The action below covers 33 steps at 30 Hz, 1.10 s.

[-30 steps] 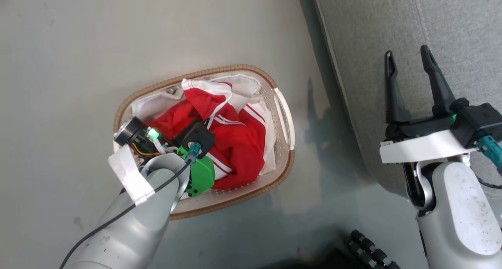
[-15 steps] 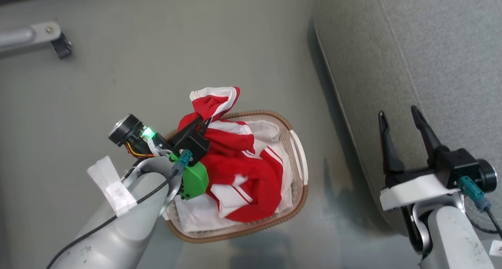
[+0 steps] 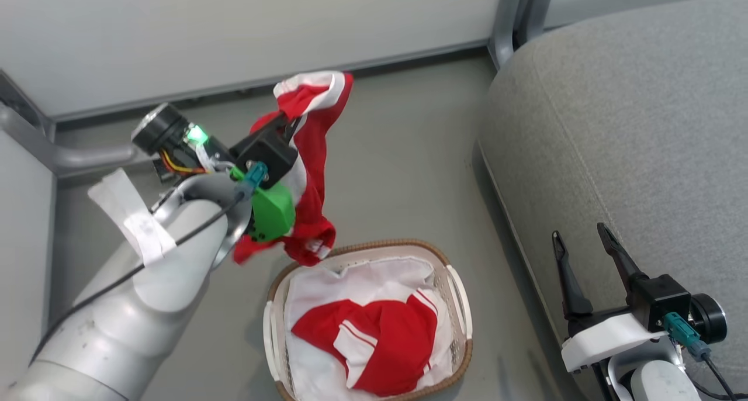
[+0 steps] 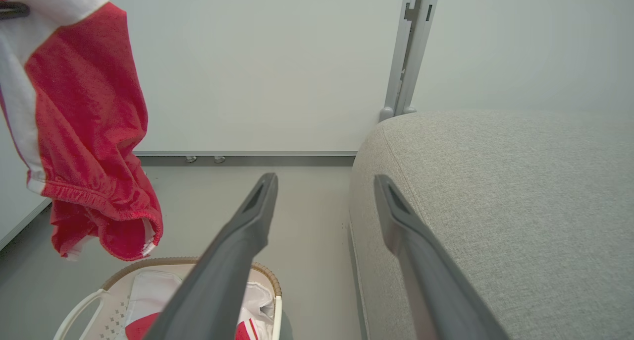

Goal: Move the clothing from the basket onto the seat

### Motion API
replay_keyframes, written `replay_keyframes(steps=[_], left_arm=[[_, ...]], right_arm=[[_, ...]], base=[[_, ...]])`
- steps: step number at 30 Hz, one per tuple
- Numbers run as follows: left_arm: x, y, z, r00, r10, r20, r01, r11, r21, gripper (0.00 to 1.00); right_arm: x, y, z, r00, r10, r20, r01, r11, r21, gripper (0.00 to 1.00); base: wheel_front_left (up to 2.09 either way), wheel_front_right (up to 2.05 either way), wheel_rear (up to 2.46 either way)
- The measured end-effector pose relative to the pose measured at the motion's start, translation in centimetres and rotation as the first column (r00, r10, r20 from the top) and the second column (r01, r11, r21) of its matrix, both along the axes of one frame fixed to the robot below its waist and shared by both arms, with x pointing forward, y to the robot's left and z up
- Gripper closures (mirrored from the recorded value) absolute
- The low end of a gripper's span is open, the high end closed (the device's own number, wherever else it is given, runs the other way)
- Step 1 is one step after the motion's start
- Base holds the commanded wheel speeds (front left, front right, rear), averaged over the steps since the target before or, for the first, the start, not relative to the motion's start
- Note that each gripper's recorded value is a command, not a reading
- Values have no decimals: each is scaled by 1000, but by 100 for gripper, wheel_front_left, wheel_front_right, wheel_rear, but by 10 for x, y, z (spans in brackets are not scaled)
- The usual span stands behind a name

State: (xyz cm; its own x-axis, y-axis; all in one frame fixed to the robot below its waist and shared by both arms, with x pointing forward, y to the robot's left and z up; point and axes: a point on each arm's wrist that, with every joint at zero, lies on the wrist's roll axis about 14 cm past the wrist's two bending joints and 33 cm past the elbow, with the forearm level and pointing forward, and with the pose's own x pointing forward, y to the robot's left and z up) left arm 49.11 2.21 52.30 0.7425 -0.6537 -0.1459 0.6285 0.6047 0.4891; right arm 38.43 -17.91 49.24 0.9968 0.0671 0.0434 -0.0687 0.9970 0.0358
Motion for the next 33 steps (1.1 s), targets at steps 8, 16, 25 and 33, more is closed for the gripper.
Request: replay_keyframes(steps=[8, 16, 25, 33], left_arm=[[2, -4, 103, 983, -14, 182, 14, 1000, 4, 100], [-4, -25, 172, 952, -60, 299, 57, 998, 21, 100], [-25, -58, 221, 924, -126, 361, 143, 990, -19, 100], [-40, -74, 243, 907, -159, 390, 191, 981, -43, 100]], right_arm=[[-9, 9, 30, 996, 26, 87, -26, 1000, -5, 0], [-13, 25, 44, 989, 77, 128, -75, 997, -20, 0], [-3, 72, 71, 954, 224, 198, -211, 974, -83, 0], [8, 108, 82, 918, 334, 214, -309, 941, -141, 0]], base=[[0, 0, 0], [0, 0, 0], [0, 0, 0], [0, 0, 0]])
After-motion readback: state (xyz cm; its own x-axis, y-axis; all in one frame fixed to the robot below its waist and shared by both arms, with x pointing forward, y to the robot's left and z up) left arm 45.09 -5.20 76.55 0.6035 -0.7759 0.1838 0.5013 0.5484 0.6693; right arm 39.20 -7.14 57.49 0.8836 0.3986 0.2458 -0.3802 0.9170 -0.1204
